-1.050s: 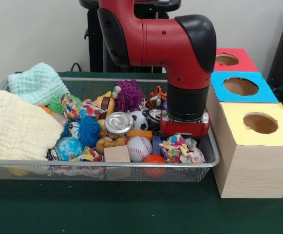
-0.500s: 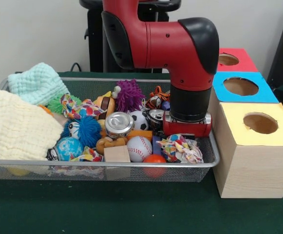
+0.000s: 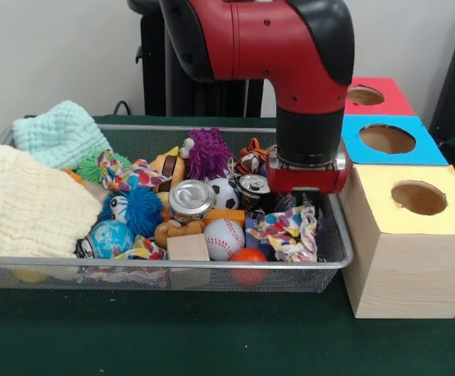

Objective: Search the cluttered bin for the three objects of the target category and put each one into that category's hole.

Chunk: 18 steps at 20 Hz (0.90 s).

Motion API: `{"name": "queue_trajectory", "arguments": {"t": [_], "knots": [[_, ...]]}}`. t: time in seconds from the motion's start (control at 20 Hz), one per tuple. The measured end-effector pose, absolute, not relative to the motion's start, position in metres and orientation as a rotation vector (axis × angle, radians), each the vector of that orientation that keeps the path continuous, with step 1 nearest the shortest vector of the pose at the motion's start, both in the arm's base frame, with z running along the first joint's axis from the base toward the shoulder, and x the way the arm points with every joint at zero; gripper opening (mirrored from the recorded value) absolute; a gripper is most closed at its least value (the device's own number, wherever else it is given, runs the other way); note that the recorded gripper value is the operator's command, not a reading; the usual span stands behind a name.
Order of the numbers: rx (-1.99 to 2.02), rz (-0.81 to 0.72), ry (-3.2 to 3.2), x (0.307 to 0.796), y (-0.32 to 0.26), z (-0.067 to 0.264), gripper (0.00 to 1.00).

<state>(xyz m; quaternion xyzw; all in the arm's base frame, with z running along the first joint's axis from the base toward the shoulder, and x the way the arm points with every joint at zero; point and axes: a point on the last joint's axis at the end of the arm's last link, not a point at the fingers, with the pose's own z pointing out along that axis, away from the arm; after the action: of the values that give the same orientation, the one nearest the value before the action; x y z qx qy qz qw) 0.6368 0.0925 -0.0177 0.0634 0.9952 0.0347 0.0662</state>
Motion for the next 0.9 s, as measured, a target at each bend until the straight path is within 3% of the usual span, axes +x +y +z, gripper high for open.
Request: {"name": "queue_trajectory", "arguments": {"t": [0.5,0.9], "knots": [[0.270,0.145,3.008,0.628,0.073,0.074,0.00],[0.268,0.152,2.998,0.627,0.075,0.097,0.00]]}}
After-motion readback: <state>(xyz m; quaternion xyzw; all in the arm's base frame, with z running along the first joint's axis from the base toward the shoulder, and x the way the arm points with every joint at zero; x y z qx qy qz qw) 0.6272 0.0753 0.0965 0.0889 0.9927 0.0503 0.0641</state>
